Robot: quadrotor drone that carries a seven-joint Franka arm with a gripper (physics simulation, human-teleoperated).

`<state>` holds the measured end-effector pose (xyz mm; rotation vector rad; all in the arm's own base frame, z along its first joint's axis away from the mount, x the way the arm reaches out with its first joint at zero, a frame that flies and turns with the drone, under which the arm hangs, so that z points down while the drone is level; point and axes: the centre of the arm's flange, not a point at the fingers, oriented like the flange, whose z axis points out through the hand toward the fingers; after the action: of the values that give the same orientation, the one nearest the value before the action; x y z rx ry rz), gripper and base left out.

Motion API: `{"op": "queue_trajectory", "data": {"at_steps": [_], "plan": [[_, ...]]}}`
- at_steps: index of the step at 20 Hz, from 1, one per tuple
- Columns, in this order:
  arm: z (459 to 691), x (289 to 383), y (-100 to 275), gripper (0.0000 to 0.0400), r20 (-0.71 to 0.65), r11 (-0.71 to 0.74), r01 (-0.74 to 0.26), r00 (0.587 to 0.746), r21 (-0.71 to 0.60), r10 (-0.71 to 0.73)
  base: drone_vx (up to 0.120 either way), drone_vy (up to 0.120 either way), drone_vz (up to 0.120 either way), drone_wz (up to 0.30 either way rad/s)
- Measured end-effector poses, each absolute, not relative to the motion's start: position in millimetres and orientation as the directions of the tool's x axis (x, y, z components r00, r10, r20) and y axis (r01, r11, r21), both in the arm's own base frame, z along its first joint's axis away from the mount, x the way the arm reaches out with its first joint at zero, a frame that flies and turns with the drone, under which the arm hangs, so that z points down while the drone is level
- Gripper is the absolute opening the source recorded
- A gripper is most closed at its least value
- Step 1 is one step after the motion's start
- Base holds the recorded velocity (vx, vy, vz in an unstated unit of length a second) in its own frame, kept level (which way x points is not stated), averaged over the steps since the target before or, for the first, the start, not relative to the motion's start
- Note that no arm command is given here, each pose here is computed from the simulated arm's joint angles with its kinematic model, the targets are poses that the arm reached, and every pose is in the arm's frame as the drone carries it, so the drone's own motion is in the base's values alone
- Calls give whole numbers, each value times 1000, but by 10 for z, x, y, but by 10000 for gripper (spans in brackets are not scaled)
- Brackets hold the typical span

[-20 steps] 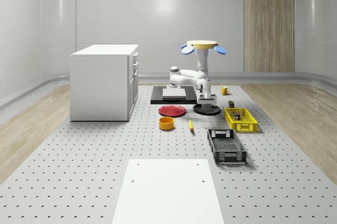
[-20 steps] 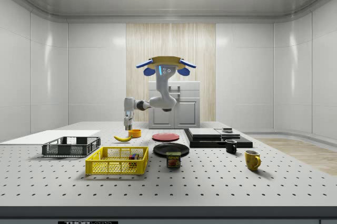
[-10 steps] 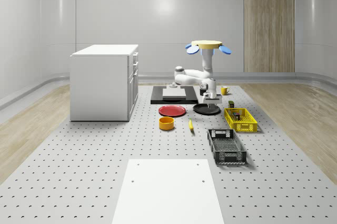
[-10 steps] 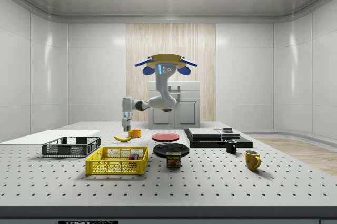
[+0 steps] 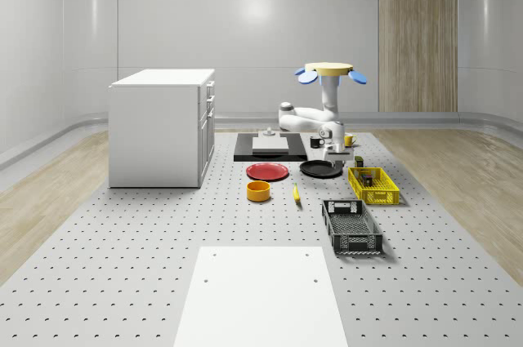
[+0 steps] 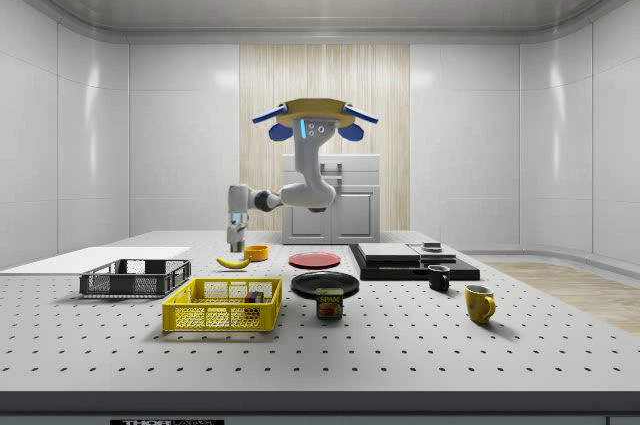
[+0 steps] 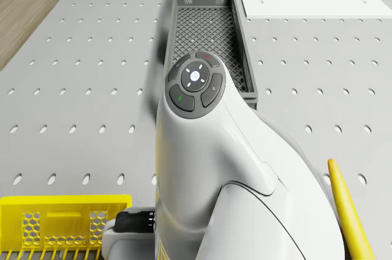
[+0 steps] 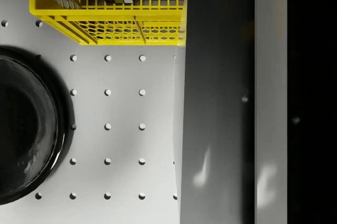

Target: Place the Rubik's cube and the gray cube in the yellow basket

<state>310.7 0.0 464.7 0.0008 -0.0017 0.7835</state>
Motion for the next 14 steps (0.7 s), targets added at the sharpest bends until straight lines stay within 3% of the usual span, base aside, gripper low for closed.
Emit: {"op": "queue_trajectory", "data": {"at_steps": [4,8,14], "plan": [[4647,3107,0,252,2,708,-706,708,0,706,0,120,0,0],[4647,3107,0,252,2,708,-706,708,0,706,0,120,-110,0],[4647,3107,0,252,2,708,-706,708,0,706,0,120,0,0]]}}
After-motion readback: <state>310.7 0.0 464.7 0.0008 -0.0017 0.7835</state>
